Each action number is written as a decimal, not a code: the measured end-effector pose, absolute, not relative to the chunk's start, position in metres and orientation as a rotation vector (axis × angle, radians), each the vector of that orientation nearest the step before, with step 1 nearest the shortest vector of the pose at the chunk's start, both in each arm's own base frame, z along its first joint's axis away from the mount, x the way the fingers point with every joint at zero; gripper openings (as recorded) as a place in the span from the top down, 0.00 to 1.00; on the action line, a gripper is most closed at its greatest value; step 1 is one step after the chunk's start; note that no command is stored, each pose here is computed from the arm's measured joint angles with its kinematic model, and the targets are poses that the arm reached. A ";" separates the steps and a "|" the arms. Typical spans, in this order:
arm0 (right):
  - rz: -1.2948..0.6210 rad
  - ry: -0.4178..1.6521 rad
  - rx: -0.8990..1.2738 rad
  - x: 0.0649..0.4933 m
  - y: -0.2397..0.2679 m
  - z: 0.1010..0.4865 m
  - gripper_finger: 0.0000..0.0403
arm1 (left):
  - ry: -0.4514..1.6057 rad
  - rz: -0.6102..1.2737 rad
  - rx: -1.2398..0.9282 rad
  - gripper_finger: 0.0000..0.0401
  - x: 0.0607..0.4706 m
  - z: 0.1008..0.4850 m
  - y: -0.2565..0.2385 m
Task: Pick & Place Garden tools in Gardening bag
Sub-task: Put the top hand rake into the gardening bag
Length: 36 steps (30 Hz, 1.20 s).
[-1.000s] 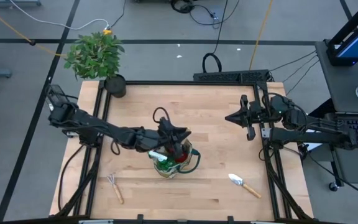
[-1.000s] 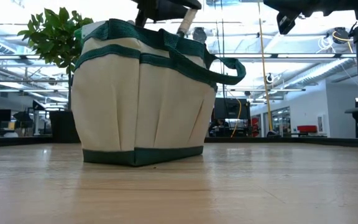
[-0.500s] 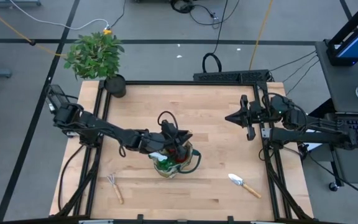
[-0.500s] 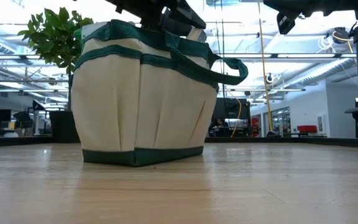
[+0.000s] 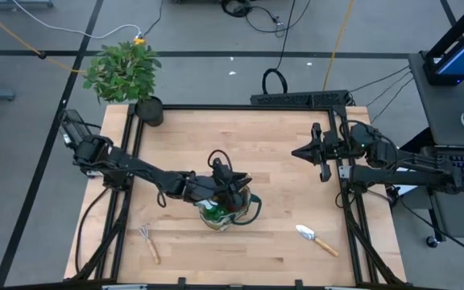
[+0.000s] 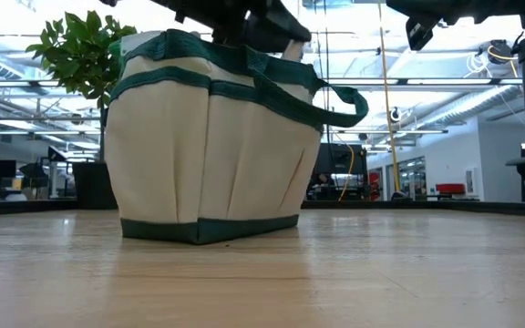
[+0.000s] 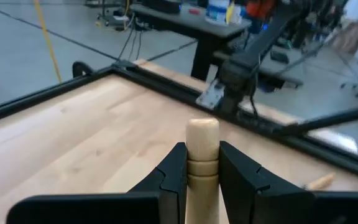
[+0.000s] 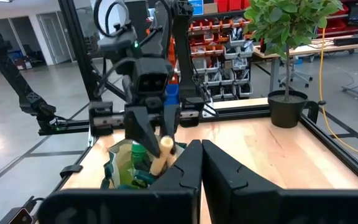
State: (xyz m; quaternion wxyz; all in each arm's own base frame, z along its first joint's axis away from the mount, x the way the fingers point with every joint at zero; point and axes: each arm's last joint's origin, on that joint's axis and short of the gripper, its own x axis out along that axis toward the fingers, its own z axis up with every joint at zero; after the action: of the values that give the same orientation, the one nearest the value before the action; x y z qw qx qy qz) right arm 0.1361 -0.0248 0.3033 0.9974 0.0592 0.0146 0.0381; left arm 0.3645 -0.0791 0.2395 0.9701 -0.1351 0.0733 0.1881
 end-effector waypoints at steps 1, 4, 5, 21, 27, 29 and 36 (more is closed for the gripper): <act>0.076 0.029 0.119 0.136 -0.025 0.303 1.00 | 0.157 0.379 -0.260 0.83 0.365 0.238 -0.079; 0.077 0.029 0.119 0.136 -0.025 0.303 1.00 | 0.175 0.352 -0.228 0.83 0.367 0.235 -0.080; 0.076 0.029 0.118 0.136 -0.025 0.303 1.00 | 0.182 0.335 -0.210 0.83 0.366 0.234 -0.081; 0.076 0.029 0.118 0.136 -0.025 0.303 1.00 | 0.259 0.298 -0.151 0.83 0.357 0.212 -0.082; 0.073 0.028 0.118 0.136 -0.025 0.303 1.00 | 0.250 0.300 -0.189 0.78 0.355 0.214 -0.083; 0.072 0.029 0.118 0.136 -0.025 0.303 1.00 | 0.247 0.295 -0.188 0.74 0.355 0.213 -0.083; 0.072 0.029 0.118 0.136 -0.025 0.303 1.00 | 0.224 0.285 -0.188 0.70 0.355 0.215 -0.084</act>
State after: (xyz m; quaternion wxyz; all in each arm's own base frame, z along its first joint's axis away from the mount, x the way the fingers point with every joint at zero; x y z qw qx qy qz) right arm 0.1361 -0.0249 0.3033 0.9975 0.0591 0.0143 0.0359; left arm 0.3554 -0.0837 0.2153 0.9793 -0.0932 0.1110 0.1414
